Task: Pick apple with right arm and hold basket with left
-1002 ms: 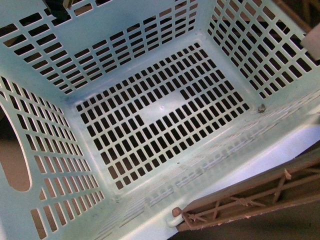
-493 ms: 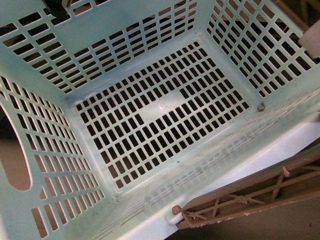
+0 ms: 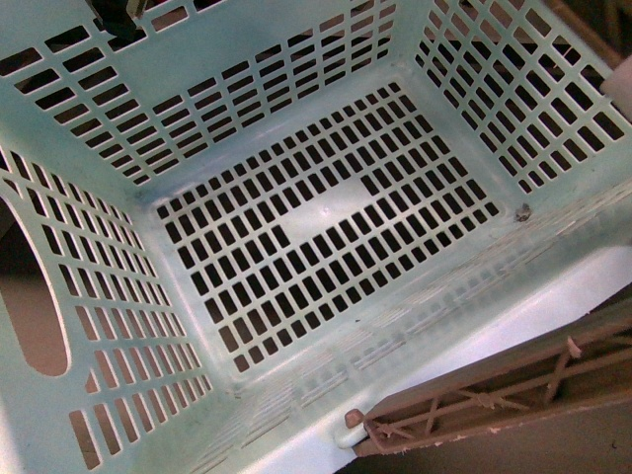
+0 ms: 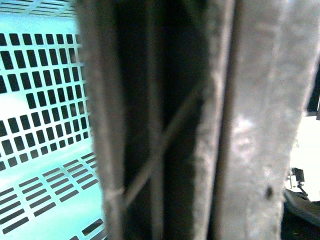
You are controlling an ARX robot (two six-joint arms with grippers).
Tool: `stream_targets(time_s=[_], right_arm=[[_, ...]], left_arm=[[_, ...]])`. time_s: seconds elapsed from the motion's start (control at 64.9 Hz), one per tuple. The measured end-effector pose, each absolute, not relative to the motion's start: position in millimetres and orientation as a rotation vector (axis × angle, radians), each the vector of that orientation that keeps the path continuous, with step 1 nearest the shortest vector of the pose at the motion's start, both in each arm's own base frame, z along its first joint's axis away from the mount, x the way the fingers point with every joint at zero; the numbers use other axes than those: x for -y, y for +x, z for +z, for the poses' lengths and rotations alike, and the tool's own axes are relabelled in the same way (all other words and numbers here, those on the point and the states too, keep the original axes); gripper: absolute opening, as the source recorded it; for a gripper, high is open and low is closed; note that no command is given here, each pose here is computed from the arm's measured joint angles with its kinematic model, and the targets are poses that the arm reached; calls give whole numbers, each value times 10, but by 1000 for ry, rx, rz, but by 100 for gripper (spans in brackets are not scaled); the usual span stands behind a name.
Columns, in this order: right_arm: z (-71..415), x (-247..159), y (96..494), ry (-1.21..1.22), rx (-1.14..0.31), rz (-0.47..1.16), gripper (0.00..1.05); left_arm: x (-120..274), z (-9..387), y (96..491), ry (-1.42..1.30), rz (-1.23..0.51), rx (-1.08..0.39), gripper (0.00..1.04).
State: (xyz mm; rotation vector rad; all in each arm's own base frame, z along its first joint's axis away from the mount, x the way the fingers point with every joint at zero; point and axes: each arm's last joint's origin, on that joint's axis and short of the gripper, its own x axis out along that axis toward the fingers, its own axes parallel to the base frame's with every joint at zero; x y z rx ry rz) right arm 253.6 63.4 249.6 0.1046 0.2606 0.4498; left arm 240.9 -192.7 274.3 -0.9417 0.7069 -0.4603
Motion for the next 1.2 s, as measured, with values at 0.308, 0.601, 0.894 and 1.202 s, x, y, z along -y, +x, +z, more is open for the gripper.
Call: stream_targets(time_s=[0.308, 0.601, 0.894, 1.202], right_arm=[[2442, -643, 2544, 99, -277, 452, 96], [2528, -501, 2523, 91, -241, 357, 96], [2550, 14, 2377, 28, -244, -72, 96], [2215, 2, 1945, 8, -8, -1, 45]], left_arm=[[1927, 2743, 2409, -942, -459, -706, 14], [1926, 2728, 2407, -936, -458, -710, 14], [1925, 2726, 2408, -935, -458, -710, 14], [1924, 2728, 2408, -941, -454, -710, 14]])
